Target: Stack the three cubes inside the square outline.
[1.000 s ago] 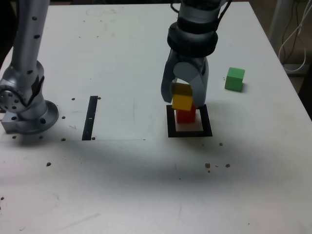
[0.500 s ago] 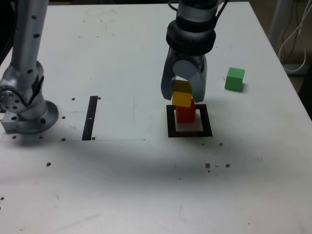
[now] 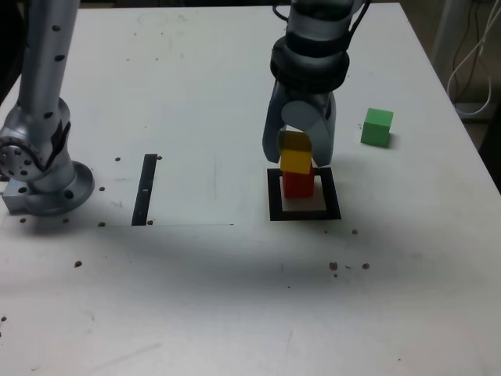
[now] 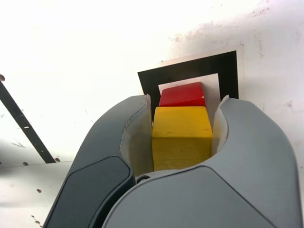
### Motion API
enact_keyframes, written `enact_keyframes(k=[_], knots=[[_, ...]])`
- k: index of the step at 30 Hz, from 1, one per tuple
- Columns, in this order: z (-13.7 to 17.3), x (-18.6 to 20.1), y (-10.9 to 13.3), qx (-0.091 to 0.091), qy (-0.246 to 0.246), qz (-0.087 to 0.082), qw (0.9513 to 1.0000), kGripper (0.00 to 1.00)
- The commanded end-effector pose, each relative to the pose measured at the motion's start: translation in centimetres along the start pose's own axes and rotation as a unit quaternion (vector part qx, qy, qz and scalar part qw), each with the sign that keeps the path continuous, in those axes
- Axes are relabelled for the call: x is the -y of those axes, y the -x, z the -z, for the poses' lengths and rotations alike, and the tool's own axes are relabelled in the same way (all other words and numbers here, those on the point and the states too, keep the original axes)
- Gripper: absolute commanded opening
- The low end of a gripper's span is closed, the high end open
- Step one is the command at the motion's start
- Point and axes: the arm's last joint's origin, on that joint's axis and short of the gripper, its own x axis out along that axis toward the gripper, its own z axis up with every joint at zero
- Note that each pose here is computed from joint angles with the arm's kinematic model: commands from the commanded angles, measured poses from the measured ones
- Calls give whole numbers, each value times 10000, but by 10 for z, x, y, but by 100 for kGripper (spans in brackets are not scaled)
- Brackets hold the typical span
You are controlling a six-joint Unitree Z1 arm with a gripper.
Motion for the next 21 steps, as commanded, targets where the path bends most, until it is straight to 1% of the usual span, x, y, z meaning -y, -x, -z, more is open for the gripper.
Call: enact_keyframes(k=[1, 7, 11, 16, 21], knots=[[-2, -2, -4, -16, 26, -15, 10000, 36], [-3, -5, -7, -20, 51, -35, 10000, 40], [-2, -5, -8, -43, 43, -31, 10000, 46], [-1, -5, -9, -87, 26, 11, 10000, 60], [0, -3, -10, -132, -6, 107, 9999, 75]])
